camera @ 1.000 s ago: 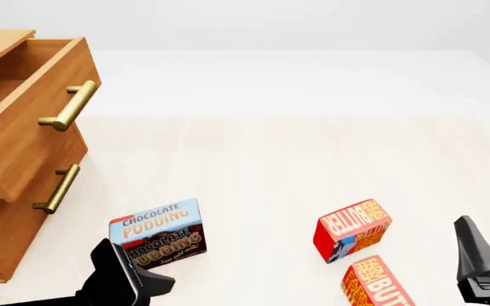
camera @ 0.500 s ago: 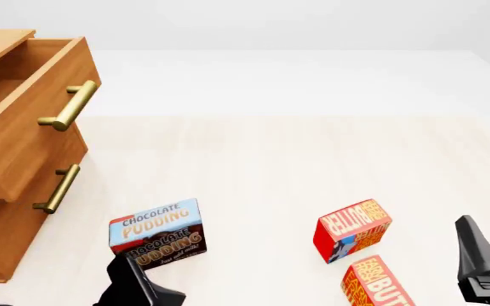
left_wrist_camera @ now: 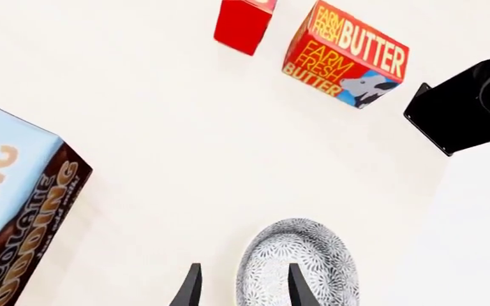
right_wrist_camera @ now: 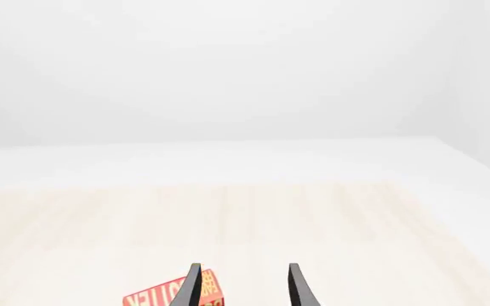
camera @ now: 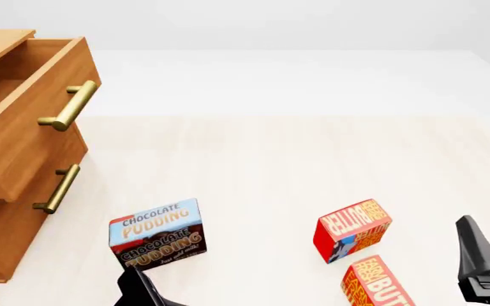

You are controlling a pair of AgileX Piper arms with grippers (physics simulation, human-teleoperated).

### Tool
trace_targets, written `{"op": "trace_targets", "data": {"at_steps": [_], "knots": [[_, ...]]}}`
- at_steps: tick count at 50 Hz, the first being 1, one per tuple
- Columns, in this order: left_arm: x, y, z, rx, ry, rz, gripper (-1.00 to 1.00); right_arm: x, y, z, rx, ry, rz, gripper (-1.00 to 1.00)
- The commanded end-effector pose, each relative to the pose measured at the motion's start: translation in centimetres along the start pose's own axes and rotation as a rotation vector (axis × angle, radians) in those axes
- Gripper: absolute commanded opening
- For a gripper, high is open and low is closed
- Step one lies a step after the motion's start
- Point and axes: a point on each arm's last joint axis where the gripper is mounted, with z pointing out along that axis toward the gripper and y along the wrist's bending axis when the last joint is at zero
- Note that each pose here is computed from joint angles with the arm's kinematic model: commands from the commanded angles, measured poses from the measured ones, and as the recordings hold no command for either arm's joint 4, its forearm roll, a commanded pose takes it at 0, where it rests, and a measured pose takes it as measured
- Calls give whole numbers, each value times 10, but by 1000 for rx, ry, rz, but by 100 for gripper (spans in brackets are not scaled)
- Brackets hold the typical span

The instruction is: Put the bowl in the top drawer of the cabinet.

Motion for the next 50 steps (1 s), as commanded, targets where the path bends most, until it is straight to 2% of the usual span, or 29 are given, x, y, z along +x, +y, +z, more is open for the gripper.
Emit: {"op": "trace_targets", "data": {"at_steps": [1,50], "knots": [[6,0,5,11,0,-29,100,0,0,0,3,3,-3,100],[17,-3,16,41,4,-79,100,1,-1,0,17,13,-10,100]]}}
